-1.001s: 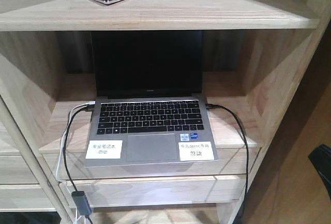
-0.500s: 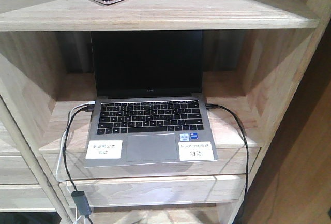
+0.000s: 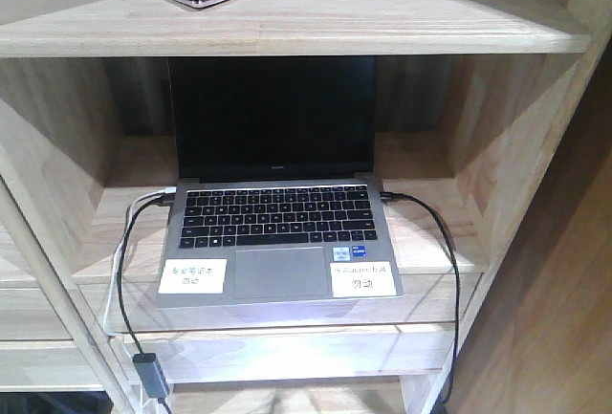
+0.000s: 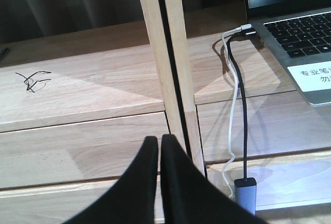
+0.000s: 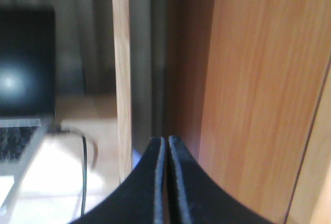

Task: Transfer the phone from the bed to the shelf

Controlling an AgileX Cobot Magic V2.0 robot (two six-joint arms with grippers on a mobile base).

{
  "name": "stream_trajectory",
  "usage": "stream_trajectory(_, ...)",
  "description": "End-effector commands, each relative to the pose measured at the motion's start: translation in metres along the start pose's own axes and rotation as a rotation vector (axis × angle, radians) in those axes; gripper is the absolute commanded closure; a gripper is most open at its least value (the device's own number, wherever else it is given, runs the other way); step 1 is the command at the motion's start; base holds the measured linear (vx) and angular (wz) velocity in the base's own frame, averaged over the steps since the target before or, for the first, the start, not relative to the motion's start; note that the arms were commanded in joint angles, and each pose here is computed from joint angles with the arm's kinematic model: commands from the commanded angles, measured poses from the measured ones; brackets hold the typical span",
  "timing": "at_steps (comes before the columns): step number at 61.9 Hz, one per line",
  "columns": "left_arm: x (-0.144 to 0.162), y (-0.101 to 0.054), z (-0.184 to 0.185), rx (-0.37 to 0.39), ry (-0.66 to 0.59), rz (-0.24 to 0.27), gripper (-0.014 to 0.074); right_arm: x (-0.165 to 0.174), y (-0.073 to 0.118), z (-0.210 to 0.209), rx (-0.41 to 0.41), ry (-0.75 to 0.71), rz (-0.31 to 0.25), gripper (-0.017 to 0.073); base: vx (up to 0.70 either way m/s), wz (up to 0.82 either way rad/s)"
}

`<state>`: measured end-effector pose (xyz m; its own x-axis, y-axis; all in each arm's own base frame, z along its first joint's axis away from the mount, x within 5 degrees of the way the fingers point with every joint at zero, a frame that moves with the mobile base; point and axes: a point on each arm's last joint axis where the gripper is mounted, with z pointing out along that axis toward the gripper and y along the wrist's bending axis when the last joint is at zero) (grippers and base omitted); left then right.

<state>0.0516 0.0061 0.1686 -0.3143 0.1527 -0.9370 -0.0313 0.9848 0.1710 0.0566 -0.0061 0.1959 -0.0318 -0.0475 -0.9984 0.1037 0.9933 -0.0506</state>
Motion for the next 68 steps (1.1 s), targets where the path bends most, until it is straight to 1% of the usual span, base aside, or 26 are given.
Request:
stream_trajectory(1, -0.0054, 0.0002, -0.0002, -0.005, -0.075, -0.001, 0.0592, -0.0022, -0.0004, -0.0007, 0.009, -0.058, -0.022, 0.0564, 0.00, 0.00)
stream_trajectory(27, -0.0054, 0.0002, -0.0002, -0.005, -0.075, -0.001, 0.0592, -0.0018, -0.0003, -0.0008, 0.007, -0.054, -0.030, 0.0564, 0.00, 0.00)
stream_trajectory(41, -0.0054, 0.0002, -0.0002, -0.005, -0.075, -0.001, 0.0592, -0.0018, 0.0035, -0.0009, -0.060, -0.057, -0.034, 0.0564, 0.00, 0.00)
stream_trajectory(68, -0.0054, 0.0002, -0.0002, -0.005, -0.075, -0.001, 0.0592, -0.0018, 0.0036, -0.0008, -0.061, -0.056, -0.032, 0.0564, 0.00, 0.00)
